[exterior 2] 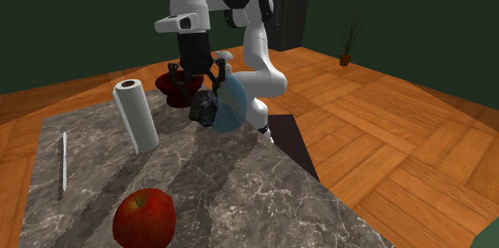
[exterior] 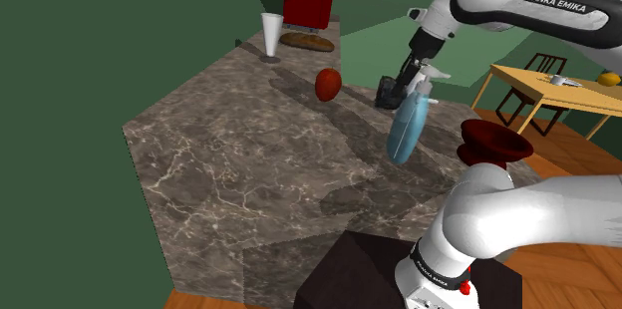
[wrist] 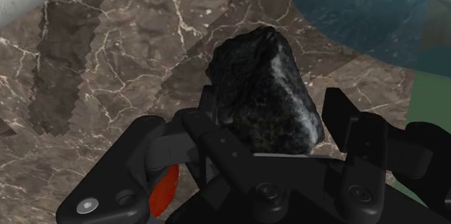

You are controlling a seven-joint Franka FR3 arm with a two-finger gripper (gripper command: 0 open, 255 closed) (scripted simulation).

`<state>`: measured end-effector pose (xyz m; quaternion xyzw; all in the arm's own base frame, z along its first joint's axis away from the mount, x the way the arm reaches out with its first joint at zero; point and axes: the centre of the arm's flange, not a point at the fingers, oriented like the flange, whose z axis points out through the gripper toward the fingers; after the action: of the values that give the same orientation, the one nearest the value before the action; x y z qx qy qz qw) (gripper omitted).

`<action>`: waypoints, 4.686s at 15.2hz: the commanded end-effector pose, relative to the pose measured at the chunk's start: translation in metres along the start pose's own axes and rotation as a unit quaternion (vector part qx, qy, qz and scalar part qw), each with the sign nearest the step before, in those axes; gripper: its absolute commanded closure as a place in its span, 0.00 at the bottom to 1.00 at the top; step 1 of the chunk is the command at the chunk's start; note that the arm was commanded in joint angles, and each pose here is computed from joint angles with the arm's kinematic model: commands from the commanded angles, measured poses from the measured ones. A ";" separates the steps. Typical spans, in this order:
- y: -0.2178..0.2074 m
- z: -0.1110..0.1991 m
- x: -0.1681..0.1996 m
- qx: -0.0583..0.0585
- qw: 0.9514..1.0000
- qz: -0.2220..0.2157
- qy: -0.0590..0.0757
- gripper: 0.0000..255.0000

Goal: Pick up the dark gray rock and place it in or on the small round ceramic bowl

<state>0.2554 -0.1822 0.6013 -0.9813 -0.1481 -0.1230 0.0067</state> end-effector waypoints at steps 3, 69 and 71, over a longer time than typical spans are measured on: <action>0.000 -0.021 0.006 0.000 1.000 0.000 0.000 1.00; 0.040 -0.100 -0.319 0.000 1.000 0.000 0.000 0.00; 0.040 -0.124 -0.319 0.000 1.000 0.000 0.000 0.00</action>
<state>-0.0568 -0.3201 0.6328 -0.9813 -0.1478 -0.1229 0.0067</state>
